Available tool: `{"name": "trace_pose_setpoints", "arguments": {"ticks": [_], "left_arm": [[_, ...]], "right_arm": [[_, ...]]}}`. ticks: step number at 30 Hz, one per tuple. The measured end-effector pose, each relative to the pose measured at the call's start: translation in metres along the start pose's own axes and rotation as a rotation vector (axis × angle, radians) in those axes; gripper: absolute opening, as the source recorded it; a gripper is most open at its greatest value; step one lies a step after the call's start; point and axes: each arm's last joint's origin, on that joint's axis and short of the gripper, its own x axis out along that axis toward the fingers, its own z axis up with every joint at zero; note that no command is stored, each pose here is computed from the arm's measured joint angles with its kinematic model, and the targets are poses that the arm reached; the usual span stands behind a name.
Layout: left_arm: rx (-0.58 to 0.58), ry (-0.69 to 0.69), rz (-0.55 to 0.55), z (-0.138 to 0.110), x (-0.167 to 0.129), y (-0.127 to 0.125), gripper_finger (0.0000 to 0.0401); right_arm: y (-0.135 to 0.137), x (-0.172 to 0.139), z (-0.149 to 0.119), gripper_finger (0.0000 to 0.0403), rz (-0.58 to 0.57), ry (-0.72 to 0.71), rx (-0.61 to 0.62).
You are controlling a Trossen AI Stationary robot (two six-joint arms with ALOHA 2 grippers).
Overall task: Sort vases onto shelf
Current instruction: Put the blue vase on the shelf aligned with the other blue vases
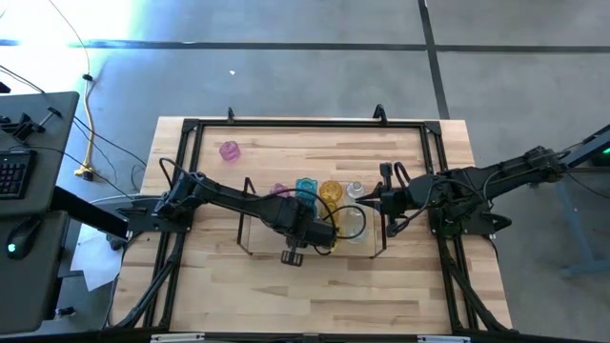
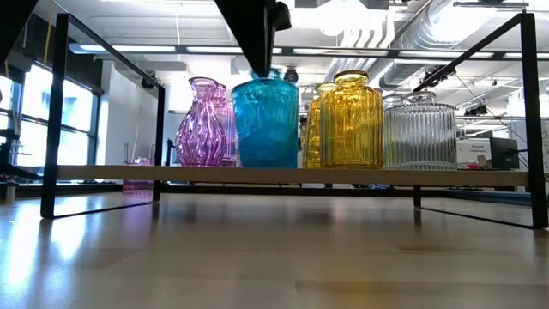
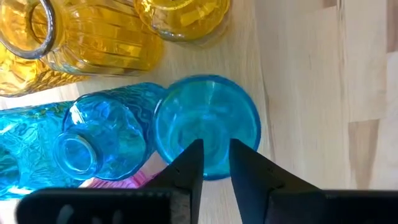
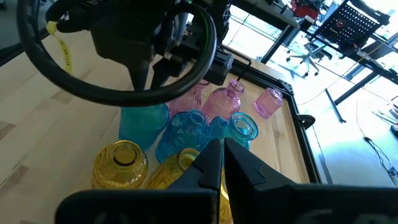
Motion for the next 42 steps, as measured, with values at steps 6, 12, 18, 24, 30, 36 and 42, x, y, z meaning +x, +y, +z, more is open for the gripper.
{"name": "trace_pose_setpoints", "arguments": {"ticks": [6,12,18,24,30,36,42], "left_arm": [[0.000,0.001,-0.035,0.000,0.000,-0.001,0.0082],[0.004,0.001,-0.041,0.000,-0.001,-0.003,0.0095],[0.010,-0.012,-0.041,-0.001,-0.004,-0.006,0.0088],[0.012,-0.059,-0.024,-0.003,-0.017,-0.008,0.0063],[-0.017,-0.058,-0.018,-0.008,-0.027,-0.013,0.0029],[-0.063,0.006,0.005,-0.020,-0.033,-0.020,0.0003],[-0.086,0.096,0.049,-0.028,-0.008,-0.017,0.0001]], "right_arm": [[0.000,0.000,0.000,0.0000,0.000,0.000,0.000],[0.000,0.000,0.000,0.0000,0.000,0.000,0.000],[0.000,0.000,0.000,0.0000,0.000,0.000,0.000],[0.000,0.000,-0.001,0.0000,0.002,0.006,0.001],[0.000,0.000,-0.001,0.0000,0.004,0.013,0.003],[0.001,0.000,-0.002,0.0000,0.007,0.021,0.005],[0.001,0.000,-0.002,0.0000,0.007,0.019,0.008]]}}
